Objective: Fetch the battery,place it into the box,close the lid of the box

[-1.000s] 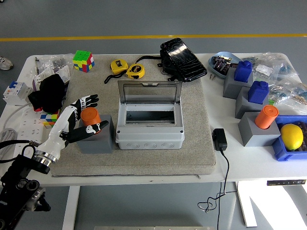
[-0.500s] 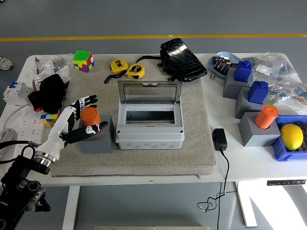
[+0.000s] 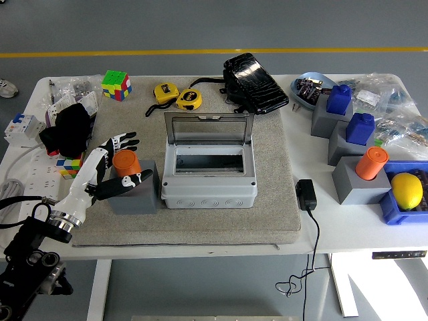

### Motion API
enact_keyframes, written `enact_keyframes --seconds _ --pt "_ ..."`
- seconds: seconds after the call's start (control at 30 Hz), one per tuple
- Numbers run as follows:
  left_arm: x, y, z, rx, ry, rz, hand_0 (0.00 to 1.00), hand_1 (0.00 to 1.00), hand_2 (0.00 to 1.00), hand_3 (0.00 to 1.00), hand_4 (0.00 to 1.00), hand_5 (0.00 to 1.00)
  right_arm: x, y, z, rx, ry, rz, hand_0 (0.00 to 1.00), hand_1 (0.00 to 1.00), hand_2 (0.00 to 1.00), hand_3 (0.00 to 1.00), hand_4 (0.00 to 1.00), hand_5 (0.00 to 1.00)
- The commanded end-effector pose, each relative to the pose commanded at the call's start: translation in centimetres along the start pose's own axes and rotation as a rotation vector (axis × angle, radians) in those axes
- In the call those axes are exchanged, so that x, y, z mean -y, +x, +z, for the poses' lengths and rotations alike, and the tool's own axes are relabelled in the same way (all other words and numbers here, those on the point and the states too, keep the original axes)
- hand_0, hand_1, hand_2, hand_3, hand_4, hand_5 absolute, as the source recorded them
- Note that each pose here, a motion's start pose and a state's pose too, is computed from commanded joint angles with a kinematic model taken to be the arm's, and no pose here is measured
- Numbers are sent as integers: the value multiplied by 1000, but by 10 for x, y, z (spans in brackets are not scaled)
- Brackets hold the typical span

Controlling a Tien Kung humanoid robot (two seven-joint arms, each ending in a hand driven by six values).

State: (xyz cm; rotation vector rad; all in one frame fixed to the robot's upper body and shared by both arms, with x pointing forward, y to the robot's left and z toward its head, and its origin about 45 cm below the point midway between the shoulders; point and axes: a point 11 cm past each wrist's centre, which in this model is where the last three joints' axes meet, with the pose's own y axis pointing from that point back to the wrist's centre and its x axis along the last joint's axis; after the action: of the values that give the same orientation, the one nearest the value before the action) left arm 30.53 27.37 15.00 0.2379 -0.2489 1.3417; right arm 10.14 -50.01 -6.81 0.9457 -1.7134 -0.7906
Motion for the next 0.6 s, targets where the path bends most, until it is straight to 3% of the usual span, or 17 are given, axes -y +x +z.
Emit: enact_keyframes --seconds 0.6 --pt "-1 -2 -3 -7 7 -1 661 778 800 815 998 244 0 -1 -1 1 1 0 849 819 791 817 998 998"
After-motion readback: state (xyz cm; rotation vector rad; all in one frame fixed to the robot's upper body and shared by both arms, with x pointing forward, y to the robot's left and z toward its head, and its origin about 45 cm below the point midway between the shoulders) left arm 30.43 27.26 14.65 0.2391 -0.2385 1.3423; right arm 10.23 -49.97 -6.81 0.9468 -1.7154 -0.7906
